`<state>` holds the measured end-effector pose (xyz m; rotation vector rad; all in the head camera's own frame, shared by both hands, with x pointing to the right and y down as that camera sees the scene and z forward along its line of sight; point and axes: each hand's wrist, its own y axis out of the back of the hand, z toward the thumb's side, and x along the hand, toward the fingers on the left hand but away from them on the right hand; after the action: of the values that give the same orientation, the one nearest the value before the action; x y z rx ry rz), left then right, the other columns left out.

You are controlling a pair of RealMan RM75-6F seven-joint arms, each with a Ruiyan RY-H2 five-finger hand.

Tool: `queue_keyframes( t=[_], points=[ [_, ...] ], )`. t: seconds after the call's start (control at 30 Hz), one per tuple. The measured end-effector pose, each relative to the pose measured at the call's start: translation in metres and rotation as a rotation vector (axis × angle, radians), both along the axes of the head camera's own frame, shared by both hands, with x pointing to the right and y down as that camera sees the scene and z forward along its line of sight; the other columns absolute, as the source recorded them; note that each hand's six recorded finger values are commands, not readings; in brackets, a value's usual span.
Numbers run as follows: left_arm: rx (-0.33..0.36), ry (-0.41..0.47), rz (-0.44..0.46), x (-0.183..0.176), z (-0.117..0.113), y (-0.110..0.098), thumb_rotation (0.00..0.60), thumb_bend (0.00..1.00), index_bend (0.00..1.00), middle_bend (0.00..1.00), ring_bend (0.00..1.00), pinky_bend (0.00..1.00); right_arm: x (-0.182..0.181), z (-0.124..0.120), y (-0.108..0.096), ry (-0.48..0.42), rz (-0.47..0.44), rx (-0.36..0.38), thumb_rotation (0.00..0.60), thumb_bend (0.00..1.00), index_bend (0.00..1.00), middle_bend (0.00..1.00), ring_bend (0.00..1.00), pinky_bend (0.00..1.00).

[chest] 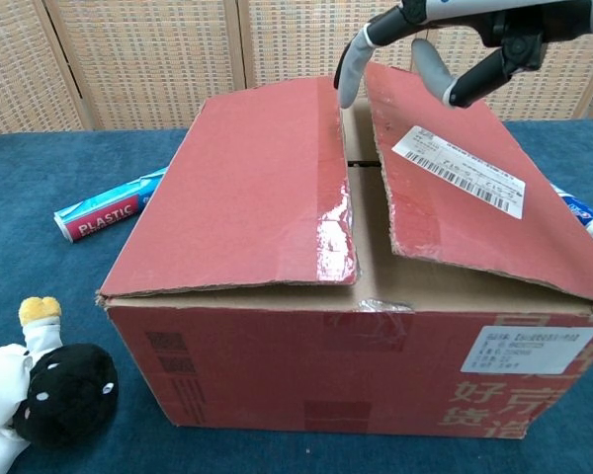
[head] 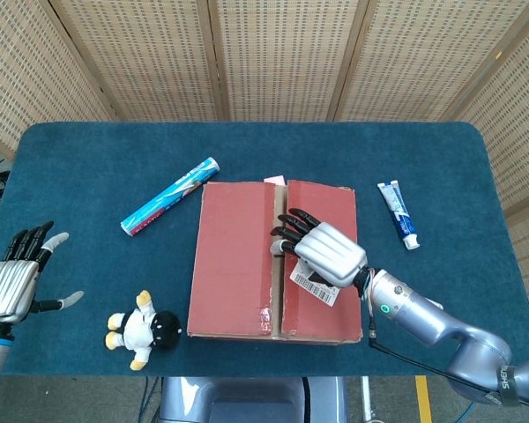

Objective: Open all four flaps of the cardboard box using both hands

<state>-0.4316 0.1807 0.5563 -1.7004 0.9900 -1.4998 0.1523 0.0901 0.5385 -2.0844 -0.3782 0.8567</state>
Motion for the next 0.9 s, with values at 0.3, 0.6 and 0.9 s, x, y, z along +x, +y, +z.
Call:
queue_keyframes(
  t=[0.3, 0.6, 0.9],
  points=[
    [-0.007, 0.002, -0.004, -0.002, 0.002, 0.000, 0.425, 0.06, 0.14, 0.00, 0.00, 0.00, 0.002, 0.008, 0.001, 0.029, 0.001, 0.002, 0.600, 1.00, 0.31, 0.19, 0.00, 0.00],
    [-0.009, 0.009, -0.006, -0.002, 0.003, 0.000, 0.426, 0.06, 0.14, 0.00, 0.00, 0.00, 0.004, 0.010, 0.000, 0.045, 0.002, 0.012, 0.600, 1.00, 0.38, 0.19, 0.00, 0.00],
    [-0.013, 0.011, -0.004, -0.001, 0.003, 0.000, 0.427, 0.06, 0.14, 0.00, 0.00, 0.00, 0.007, 0.010, -0.002, 0.052, 0.011, 0.031, 0.600, 1.00, 0.46, 0.19, 0.00, 0.00]
  ],
)
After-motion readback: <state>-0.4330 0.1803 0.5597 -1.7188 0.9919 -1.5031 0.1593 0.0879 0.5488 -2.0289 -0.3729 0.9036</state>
